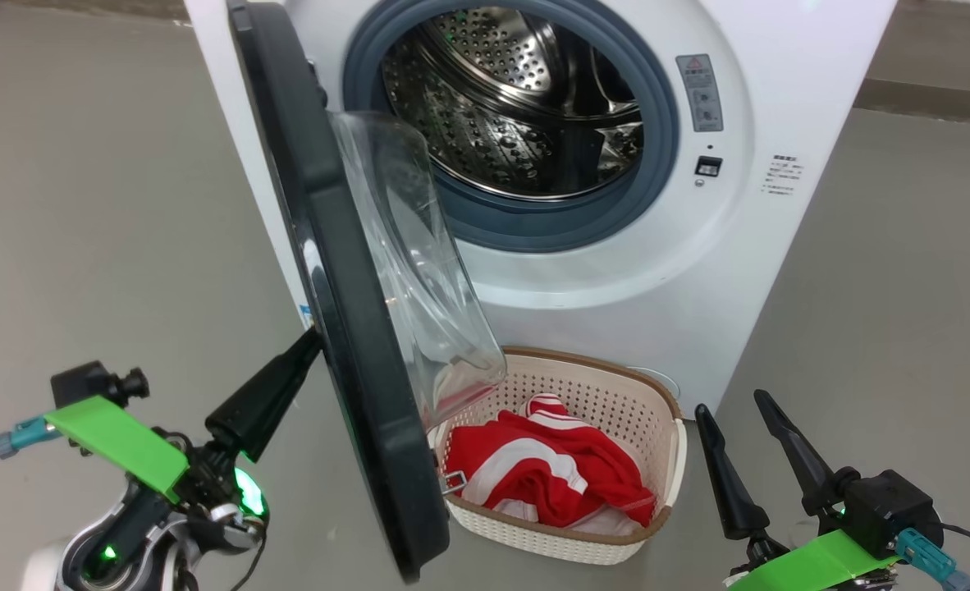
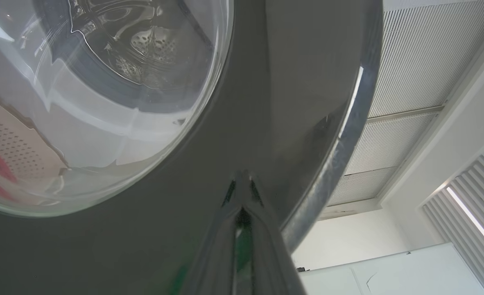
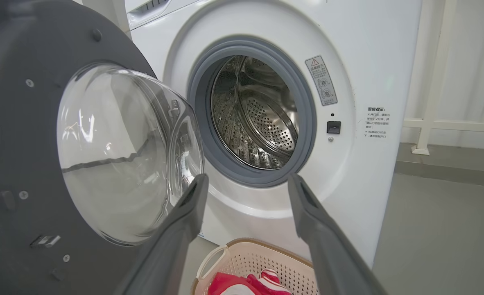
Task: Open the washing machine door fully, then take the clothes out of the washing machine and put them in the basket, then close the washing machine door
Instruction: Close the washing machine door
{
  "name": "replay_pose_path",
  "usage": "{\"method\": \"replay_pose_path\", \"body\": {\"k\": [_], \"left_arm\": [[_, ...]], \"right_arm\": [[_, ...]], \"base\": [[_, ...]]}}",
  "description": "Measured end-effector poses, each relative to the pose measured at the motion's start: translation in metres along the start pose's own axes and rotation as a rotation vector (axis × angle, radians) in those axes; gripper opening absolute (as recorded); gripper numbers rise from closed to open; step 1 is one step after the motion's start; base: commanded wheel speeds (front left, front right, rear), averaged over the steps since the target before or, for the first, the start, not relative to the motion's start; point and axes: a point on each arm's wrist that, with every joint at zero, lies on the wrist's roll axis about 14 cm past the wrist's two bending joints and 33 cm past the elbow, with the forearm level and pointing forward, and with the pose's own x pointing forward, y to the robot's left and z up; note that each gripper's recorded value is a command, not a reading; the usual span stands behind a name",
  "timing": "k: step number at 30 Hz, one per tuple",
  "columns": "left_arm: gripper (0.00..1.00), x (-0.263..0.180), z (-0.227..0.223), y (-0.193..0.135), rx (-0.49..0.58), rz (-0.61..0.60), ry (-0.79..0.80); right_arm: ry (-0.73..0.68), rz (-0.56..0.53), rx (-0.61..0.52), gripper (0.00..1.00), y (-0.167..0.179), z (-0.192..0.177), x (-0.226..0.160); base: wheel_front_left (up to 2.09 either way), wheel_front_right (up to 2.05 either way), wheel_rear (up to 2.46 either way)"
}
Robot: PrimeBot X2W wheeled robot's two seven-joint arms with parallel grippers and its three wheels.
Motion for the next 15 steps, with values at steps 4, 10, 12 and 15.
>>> {"method": "replay_pose_path", "body": {"k": [4,10,12,15], "left_arm": [[0.00,0.008,-0.005,0.007,-0.025,0.005,0.012],[0.00,0.023,-0.018,0.011,-0.059,-0.010,0.050],[0.00,0.028,-0.022,0.012,-0.071,-0.012,0.061],[0.00,0.035,-0.028,0.014,-0.107,-0.020,0.075]], "right_arm": [[-0.001,-0.022,0.000,1.00,-0.007,0.000,-0.004],[-0.004,-0.062,-0.001,1.00,-0.019,0.001,-0.010],[-0.005,-0.077,-0.002,1.00,-0.023,0.002,-0.013],[-0.005,-0.099,-0.002,1.00,-0.030,0.002,-0.016]], "base": [[0.00,0.00,0.00],[0.00,0.00,0.00],[0.00,0.00,0.00],[0.00,0.00,0.00]]}}
